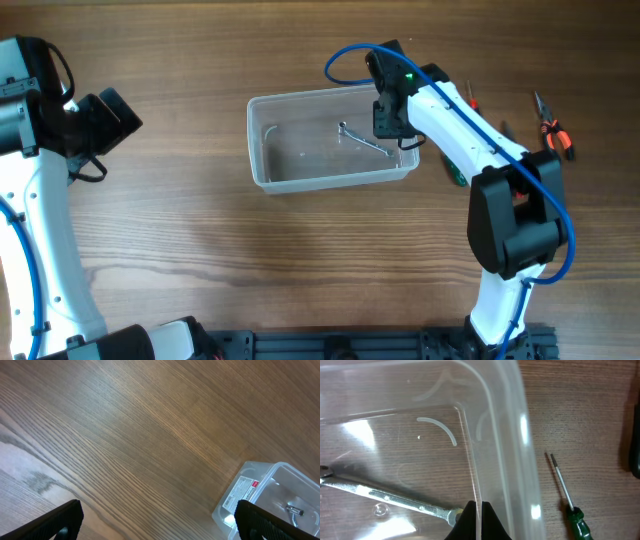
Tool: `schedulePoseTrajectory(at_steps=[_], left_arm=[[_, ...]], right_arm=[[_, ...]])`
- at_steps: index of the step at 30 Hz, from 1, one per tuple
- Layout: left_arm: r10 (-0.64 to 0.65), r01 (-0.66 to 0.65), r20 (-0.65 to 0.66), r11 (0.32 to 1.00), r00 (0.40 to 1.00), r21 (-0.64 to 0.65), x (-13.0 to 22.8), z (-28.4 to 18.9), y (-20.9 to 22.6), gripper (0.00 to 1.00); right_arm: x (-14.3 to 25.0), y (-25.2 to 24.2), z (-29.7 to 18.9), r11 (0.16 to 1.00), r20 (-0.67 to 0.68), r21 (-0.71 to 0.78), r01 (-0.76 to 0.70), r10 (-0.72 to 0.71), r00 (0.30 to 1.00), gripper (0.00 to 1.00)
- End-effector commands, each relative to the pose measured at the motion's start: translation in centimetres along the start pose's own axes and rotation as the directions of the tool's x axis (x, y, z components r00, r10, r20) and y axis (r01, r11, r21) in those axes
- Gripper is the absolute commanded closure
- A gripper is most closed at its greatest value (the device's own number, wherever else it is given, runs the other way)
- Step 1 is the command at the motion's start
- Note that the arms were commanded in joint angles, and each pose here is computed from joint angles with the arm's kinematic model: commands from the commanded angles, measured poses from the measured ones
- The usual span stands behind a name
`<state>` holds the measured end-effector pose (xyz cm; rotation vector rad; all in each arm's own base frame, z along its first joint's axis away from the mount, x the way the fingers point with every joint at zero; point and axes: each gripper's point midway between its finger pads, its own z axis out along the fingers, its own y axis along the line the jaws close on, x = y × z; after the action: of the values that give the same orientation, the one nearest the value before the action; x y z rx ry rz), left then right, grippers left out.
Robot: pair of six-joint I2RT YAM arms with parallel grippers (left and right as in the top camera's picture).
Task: Pack container
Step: 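Move the right gripper back to the green-handled screwdriver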
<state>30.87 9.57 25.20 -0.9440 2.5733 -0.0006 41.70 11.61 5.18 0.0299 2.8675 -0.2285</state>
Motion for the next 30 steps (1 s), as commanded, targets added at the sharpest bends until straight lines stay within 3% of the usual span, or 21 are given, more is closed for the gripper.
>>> schedulePoseTrajectory(at_steps=[1,7,12,13,14,16,17,20,23,25,30], left_arm=[[-0.004,0.004,0.01,1.0,1.0,0.023,-0.1,-0.6,-0.4,0.0],[-0.004,0.004,0.01,1.0,1.0,0.023,-0.1,-0.6,-0.4,0.0],[-0.004,0.004,0.011,1.0,1.0,0.023,-0.1,-0.6,-0.4,0.0],[-0.001,0.0,0.011,1.0,1.0,0.023,-0.1,-0.6,-0.4,0.0],[0.002,-0.002,0.011,1.0,1.0,0.023,-0.1,-0.6,-0.4,0.0],[0.063,-0.064,0.003,0.997,0.998,0.054,0.2,-0.6,-1.1,0.0],[0.087,-0.087,0.001,0.994,0.996,0.068,0.3,-0.6,-1.6,0.0],[0.171,-0.171,0.005,0.981,0.985,0.094,1.0,-0.7,-3.2,0.0],[0.269,-0.268,0.012,0.955,0.963,0.124,2.1,-0.9,-5.5,0.0],[0.316,-0.316,0.023,0.937,0.948,0.148,2.9,-1.1,-7.2,0.0],[0.374,-0.376,0.048,0.908,0.926,0.183,3.8,-1.5,-9.5,0.0]], right_arm=[[-1.1,-0.1,-1.3,0.998,0.033,-0.025,-0.052,0.053,0.998,0.96],[-1.8,0.4,-1.5,0.998,0.061,-0.047,0.036,-0.033,0.998,0.95],[-4.7,2.3,-5.6,0.975,0.167,-0.155,0.159,-0.133,0.977,0.8],[-5.9,2.3,-7.5,0.973,0.216,-0.168,0.155,-0.117,0.969,0.73],[-7.0,2.3,-9.7,0.971,0.266,-0.187,0.151,-0.098,0.959,0.55],[-8.8,1.6,-14.8,0.962,0.383,-0.194,0.193,-0.108,0.918,0.1],[-9.3,1.1,-17.0,0.957,0.433,-0.18,0.227,-0.13,0.892,0.0],[-9.8,-2.7,-22.4,0.978,0.507,-0.165,0.129,-0.029,0.862,0.0],[-7.7,-7.5,-24.7,0.976,0.46,-0.218,0.008,0.096,0.883,0.0],[-5.6,-10.1,-23.8,0.98,0.378,-0.197,-0.033,0.107,0.92,0.0],[-1.5,-12.0,-19.7,0.992,0.18,-0.117,0.048,-0.026,0.983,0.0]])
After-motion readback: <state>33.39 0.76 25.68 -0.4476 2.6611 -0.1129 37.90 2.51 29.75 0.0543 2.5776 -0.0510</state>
